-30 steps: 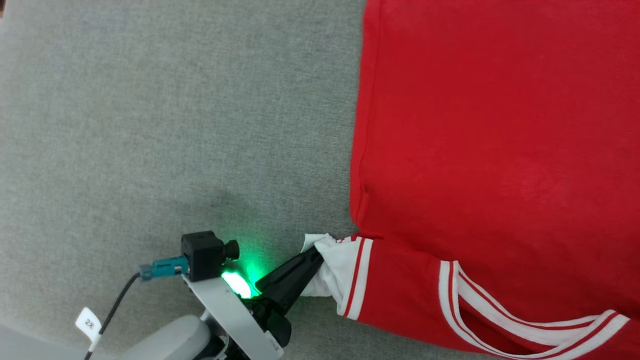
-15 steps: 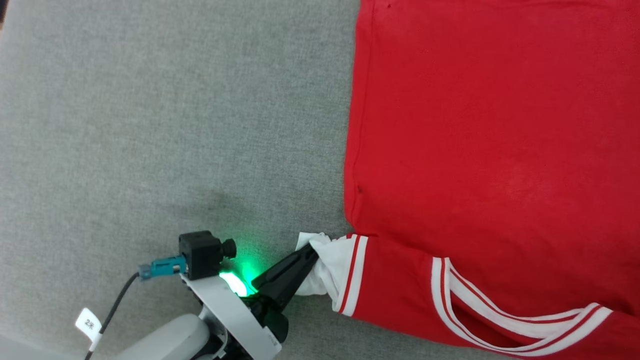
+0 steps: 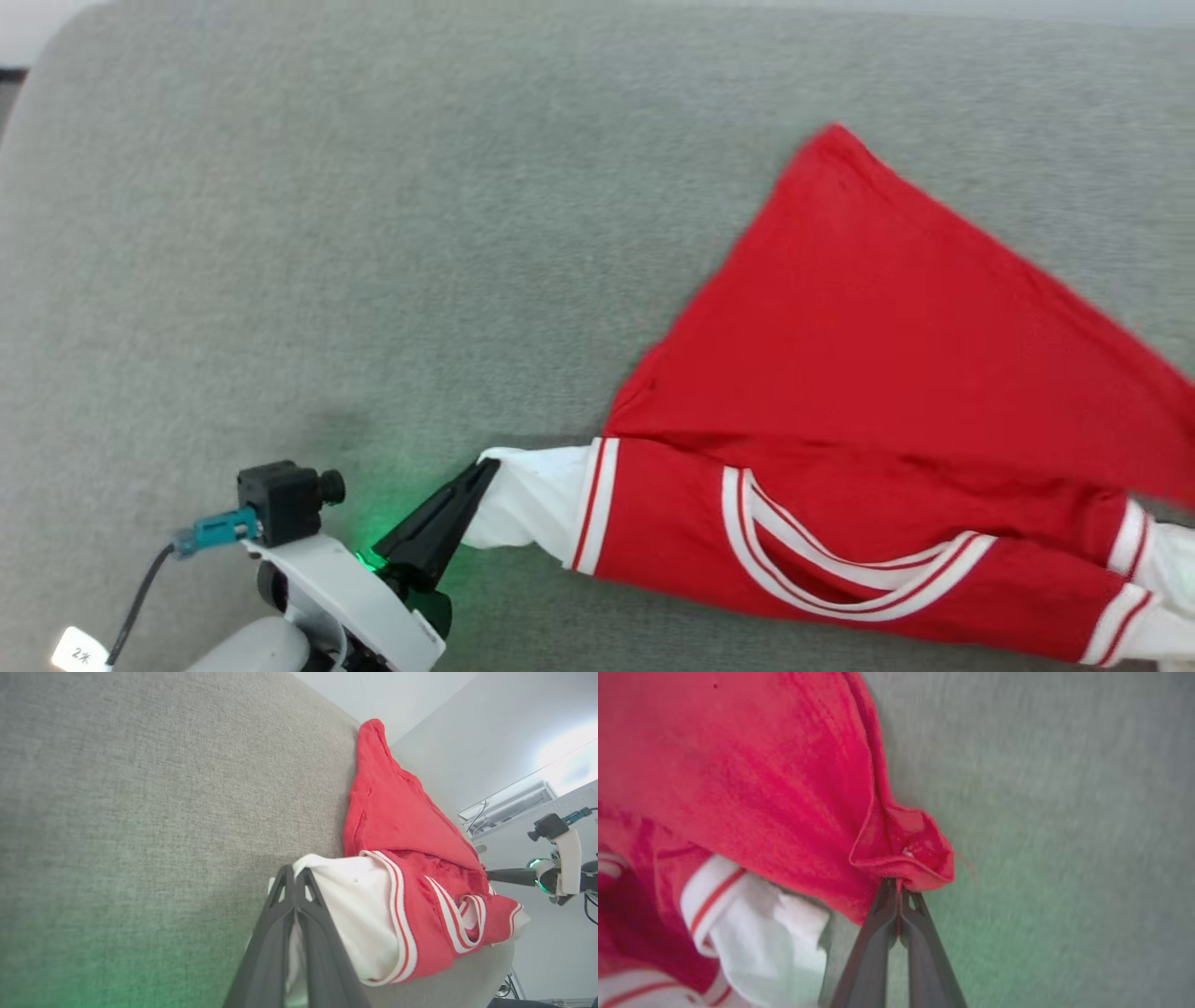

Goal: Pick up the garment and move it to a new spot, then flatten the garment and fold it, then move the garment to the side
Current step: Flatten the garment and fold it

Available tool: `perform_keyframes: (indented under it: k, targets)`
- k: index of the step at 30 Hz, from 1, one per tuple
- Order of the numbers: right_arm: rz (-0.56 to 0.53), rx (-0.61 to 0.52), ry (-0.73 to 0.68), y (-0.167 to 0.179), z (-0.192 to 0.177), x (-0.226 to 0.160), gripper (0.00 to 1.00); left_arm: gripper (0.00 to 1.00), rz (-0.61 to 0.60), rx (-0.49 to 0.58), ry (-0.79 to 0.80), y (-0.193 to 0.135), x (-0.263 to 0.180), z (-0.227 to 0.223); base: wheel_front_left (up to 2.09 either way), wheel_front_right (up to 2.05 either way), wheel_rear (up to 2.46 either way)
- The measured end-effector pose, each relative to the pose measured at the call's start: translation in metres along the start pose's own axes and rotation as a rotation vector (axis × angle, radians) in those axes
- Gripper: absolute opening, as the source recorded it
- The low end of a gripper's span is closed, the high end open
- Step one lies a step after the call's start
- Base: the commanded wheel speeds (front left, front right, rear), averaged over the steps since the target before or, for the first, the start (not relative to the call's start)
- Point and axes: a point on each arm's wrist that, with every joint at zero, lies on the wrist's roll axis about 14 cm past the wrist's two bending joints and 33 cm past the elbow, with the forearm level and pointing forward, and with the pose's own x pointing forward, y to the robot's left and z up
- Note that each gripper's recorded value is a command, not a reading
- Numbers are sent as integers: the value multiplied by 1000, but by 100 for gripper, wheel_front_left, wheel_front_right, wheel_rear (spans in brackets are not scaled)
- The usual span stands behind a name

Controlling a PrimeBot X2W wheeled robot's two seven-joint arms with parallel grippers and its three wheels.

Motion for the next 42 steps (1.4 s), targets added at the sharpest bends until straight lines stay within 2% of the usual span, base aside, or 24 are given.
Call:
perform_keyframes:
  k: [7,11,13,14,15,16,17,19,26,27,28,29,30,33,35,38,42]
  targets:
    - [30,85,75,20,-88,-19,0,0,-58,19,-4,-18,9,4,0,0,0]
    - [82,126,109,45,-117,-19,0,0,-74,25,2,-23,11,4,0,0,0]
    - [88,117,99,52,-119,-19,0,0,-78,27,9,-24,12,3,0,0,0]
    - [82,108,84,52,-117,-19,35,0,-81,27,12,-25,12,2,0,0,0]
    - [77,99,62,52,-113,-20,91,0,-84,28,13,-26,12,2,0,0,0]
    - [77,99,62,52,-113,-20,100,0,-84,28,13,-26,12,2,0,0,0]
    - [84,95,-12,57,-96,-23,100,0,-88,30,13,-27,12,3,0,0,0]
    - [77,69,-74,54,-75,-32,100,0,-90,32,11,-28,12,3,0,0,0]
    - [26,-83,-194,38,3,-77,100,0,-91,29,-2,-31,9,4,0,0,0]
    - [26,-83,-194,38,3,-77,100,0,-91,29,-2,-31,9,4,0,0,0]
    - [26,-104,-228,39,18,-83,100,0,-88,28,-7,-31,8,5,0,0,0]
    - [17,-149,-324,40,55,-97,100,0,-81,27,-20,-30,6,9,0,0,0]
    - [17,-149,-324,40,55,-97,100,0,-81,27,-20,-30,6,9,0,0,0]
    - [-39,-257,-455,40,102,-106,100,0,-78,25,-33,-30,5,10,0,0,0]
    - [-33,-340,-482,53,118,-95,100,0,-75,19,-40,-29,7,11,0,0,0]
    - [17,-361,-529,73,142,-68,100,0,-70,17,-42,-27,13,11,0,0,0]
    - [54,-389,-451,89,152,-17,100,0,-73,15,-46,-26,22,13,0,0,0]
